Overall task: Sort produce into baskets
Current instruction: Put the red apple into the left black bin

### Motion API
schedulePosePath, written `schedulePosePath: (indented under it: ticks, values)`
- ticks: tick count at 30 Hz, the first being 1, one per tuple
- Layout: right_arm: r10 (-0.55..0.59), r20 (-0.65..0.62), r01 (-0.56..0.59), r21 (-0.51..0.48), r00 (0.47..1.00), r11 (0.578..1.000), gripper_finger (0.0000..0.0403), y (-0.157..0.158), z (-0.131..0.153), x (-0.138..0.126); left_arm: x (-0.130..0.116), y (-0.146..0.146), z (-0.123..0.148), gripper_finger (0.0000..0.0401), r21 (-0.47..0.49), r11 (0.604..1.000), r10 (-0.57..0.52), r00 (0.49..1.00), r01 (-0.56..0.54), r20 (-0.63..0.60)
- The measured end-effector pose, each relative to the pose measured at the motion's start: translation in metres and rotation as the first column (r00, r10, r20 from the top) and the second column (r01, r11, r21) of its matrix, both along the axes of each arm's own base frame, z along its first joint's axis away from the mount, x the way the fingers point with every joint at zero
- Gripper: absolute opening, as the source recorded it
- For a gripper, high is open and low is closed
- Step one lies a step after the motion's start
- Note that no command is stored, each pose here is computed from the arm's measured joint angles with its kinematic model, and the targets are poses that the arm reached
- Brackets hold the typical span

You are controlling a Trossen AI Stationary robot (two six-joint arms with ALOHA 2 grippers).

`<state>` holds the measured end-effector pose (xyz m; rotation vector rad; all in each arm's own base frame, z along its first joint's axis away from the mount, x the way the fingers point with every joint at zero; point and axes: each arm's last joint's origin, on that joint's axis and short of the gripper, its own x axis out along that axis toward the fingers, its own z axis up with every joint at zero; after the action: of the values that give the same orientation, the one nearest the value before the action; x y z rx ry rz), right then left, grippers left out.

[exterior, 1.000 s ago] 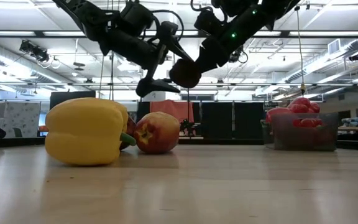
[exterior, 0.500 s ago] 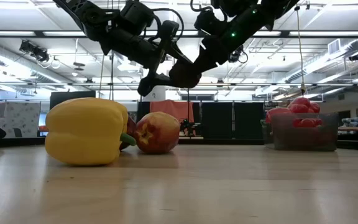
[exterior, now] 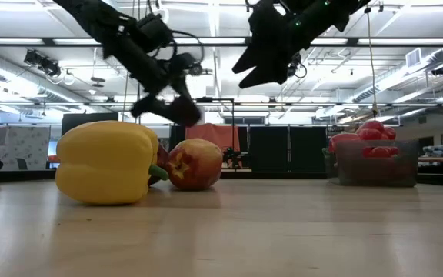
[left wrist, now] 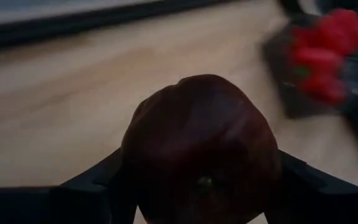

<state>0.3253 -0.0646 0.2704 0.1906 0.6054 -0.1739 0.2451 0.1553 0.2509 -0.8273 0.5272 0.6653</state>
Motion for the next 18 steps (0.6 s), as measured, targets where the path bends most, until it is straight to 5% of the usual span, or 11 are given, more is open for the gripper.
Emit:
schedulePosePath:
  ticks: [10, 18]
  values:
    - [-0.035, -0.042, 0.038, 0.071, 0.999, 0.997, 0.0333, -0.003, -0.030, 0.019, -0.078, 0.028, -0.004, 0.0289, 0.012, 0.983, 0.173, 0.906, -0.183, -0.386]
    - [-0.041, -0.047, 0.043, 0.038, 0.998, 0.998, 0.0328, -0.006, -0.048, 0.031, -0.100, 0.042, -0.007, 0.0300, 0.063, 0.964, 0.256, 0.841, -0.257, -0.477]
